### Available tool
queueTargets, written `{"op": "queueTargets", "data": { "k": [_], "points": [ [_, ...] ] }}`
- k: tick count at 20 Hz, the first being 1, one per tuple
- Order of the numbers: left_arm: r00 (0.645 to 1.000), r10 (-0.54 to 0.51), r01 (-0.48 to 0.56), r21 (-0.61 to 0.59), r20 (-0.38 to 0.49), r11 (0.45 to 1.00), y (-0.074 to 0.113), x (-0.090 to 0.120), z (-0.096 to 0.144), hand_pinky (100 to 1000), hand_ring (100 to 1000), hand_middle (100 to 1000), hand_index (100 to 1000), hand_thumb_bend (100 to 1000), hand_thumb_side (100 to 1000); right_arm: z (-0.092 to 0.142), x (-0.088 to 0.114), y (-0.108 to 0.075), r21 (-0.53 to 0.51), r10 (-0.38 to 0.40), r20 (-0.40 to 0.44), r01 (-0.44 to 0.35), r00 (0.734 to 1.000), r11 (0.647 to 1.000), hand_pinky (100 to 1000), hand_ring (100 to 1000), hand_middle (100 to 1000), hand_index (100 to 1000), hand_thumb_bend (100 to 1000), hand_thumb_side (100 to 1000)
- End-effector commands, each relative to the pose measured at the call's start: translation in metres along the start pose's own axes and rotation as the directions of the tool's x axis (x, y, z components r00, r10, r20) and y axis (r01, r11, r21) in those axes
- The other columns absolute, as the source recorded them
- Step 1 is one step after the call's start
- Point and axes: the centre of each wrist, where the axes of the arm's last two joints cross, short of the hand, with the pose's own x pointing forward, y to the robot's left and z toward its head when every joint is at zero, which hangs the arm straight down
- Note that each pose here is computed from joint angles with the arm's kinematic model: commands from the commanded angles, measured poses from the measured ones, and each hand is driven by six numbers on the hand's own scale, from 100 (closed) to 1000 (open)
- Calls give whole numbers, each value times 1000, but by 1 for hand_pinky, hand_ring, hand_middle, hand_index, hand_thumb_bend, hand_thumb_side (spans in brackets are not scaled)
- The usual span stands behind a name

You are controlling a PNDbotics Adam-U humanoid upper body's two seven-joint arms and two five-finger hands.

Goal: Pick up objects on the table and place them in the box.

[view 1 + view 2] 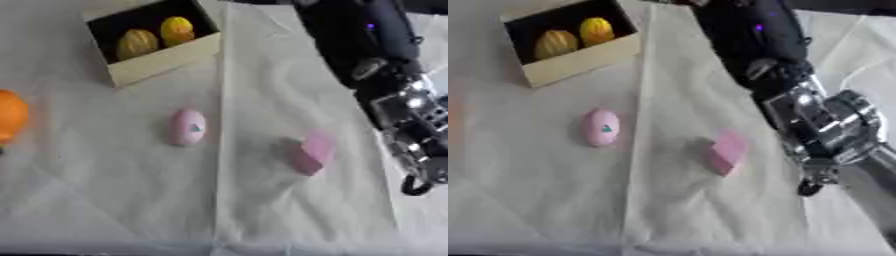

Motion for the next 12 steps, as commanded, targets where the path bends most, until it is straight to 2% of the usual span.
{"op": "queueTargets", "data": {
  "k": [1, 6, 12],
  "points": [
    [999, -34, 34, -7, 36, 999, 6, 8, -6, 810, 768, 762, 843, 100, 646, 35, -11, -30, 2, 58, 21, -58, 998, 998, 847, 925, 818, 925, 100, 190],
    [998, -48, 48, -9, 32, 999, 8, 8, -5, 810, 769, 762, 843, 100, 645, 71, -21, -21, 109, 74, 78, -82, 994, 991, 849, 931, 831, 932, 100, 231],
    [998, -66, 66, -13, 24, 998, 11, 8, -3, 811, 769, 762, 843, 100, 646, 105, -36, -5, 223, 42, 98, -63, 994, 973, 856, 943, 849, 946, 100, 254]
  ]
}}
